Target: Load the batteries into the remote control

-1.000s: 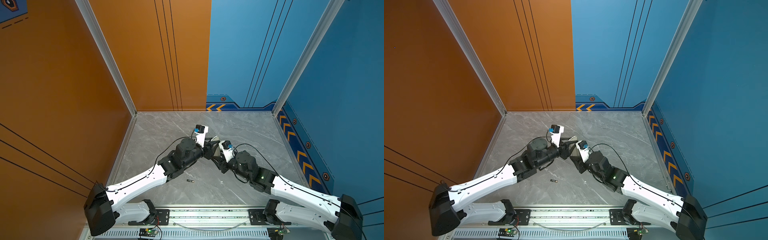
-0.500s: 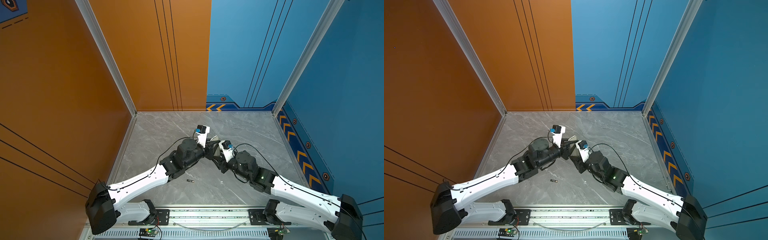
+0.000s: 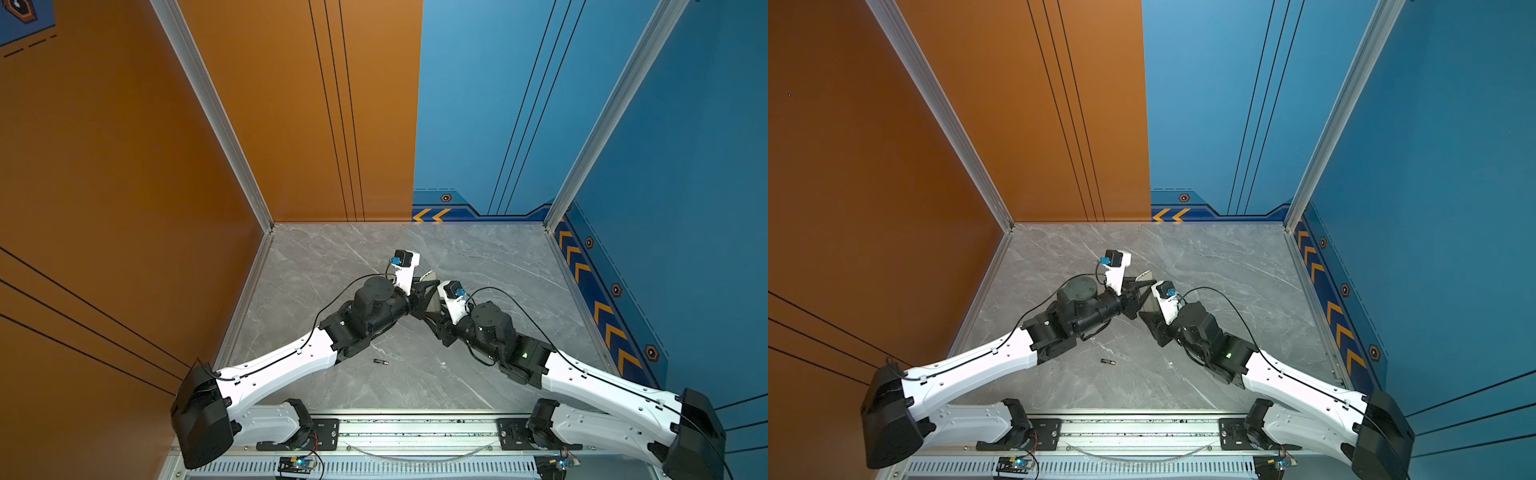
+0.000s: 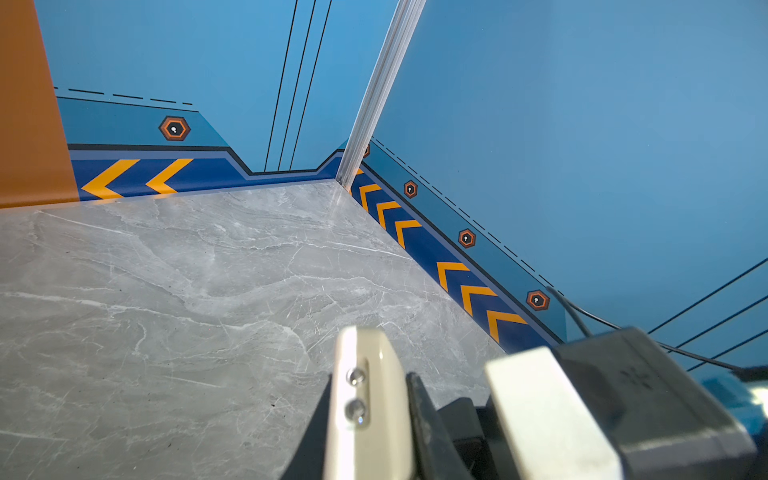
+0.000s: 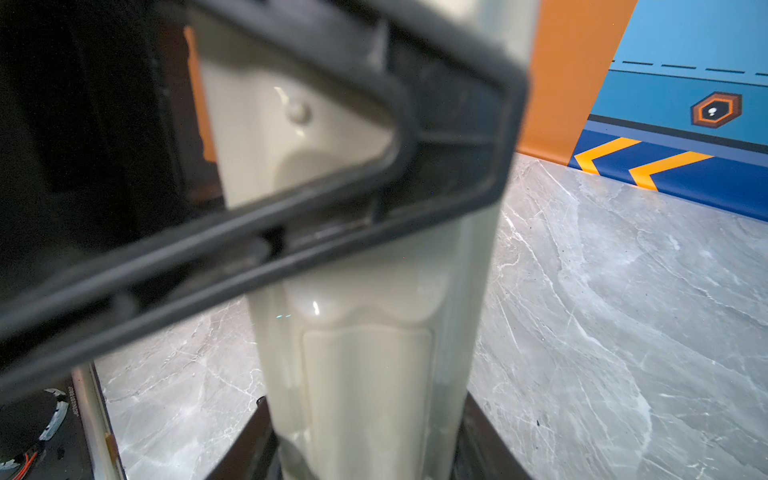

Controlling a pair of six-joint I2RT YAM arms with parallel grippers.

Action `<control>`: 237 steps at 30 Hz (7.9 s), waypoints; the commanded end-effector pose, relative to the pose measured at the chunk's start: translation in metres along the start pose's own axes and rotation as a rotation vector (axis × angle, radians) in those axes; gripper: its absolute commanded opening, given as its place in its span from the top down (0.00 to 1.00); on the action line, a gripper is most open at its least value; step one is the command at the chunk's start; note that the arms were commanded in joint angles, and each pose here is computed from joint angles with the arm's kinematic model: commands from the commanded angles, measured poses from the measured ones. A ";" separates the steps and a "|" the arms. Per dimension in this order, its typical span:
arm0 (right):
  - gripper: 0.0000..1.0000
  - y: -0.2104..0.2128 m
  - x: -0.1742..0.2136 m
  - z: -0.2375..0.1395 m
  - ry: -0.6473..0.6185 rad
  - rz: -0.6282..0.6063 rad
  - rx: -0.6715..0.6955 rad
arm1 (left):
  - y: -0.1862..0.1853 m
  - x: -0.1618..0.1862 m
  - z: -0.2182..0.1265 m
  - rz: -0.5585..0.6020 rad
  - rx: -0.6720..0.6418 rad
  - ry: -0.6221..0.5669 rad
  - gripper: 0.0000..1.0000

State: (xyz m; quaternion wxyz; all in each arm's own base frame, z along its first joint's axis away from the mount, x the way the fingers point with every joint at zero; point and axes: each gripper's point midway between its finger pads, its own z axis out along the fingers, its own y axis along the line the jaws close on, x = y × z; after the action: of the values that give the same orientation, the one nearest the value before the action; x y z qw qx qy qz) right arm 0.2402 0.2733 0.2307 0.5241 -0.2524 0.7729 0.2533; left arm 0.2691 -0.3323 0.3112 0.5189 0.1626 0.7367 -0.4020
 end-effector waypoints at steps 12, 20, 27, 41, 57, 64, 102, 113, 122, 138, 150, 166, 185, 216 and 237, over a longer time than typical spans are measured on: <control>0.36 0.011 -0.018 -0.008 -0.097 0.010 -0.053 | 0.029 -0.003 -0.004 -0.012 -0.012 0.046 1.00; 0.12 0.016 -0.015 -0.013 -0.074 -0.035 -0.081 | 0.045 -0.005 -0.008 -0.033 -0.022 0.056 1.00; 0.11 0.011 -0.009 -0.038 -0.067 -0.179 -0.076 | 0.056 -0.011 -0.018 -0.089 0.021 0.094 1.00; 0.11 0.009 -0.006 -0.052 -0.074 -0.345 -0.048 | 0.057 -0.004 -0.040 -0.156 0.155 0.187 1.00; 0.12 0.038 -0.011 -0.044 -0.058 -0.534 -0.104 | 0.077 0.051 -0.046 -0.302 0.221 0.277 1.00; 0.12 0.048 -0.009 -0.046 -0.010 -0.618 -0.117 | 0.078 0.065 -0.038 -0.410 0.266 0.318 1.00; 0.11 0.072 -0.017 -0.027 0.156 -0.732 -0.161 | 0.073 0.069 -0.040 -0.532 0.378 0.482 1.00; 0.11 0.074 -0.011 -0.024 0.221 -0.799 -0.183 | 0.073 0.075 -0.037 -0.544 0.381 0.502 1.00; 0.12 0.071 -0.006 -0.009 0.237 -0.812 -0.152 | 0.065 0.081 -0.036 -0.544 0.405 0.528 1.00; 0.10 0.070 -0.001 -0.003 0.248 -0.825 -0.137 | 0.048 0.078 -0.039 -0.521 0.460 0.538 1.00; 0.09 0.073 0.005 -0.005 0.264 -0.862 -0.143 | 0.039 0.076 -0.041 -0.507 0.487 0.539 1.00; 0.07 0.072 0.013 -0.006 0.283 -0.914 -0.131 | 0.033 0.075 -0.042 -0.499 0.508 0.542 1.00; 0.06 0.071 0.020 -0.008 0.302 -0.935 -0.137 | 0.031 0.077 -0.042 -0.506 0.516 0.546 1.00; 0.06 0.064 0.029 -0.001 0.340 -0.976 -0.101 | 0.030 0.075 -0.042 -0.509 0.523 0.543 1.00; 0.07 0.052 0.016 0.003 0.315 -0.977 0.007 | 0.030 0.077 -0.041 -0.513 0.518 0.546 1.00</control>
State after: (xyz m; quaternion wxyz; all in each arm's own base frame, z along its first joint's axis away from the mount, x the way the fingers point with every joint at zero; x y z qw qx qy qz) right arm 0.1928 0.3176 0.2229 0.4532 -0.6297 0.6301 -0.0323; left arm 0.2442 -0.2919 0.2184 0.1460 0.1763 0.7582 -0.6106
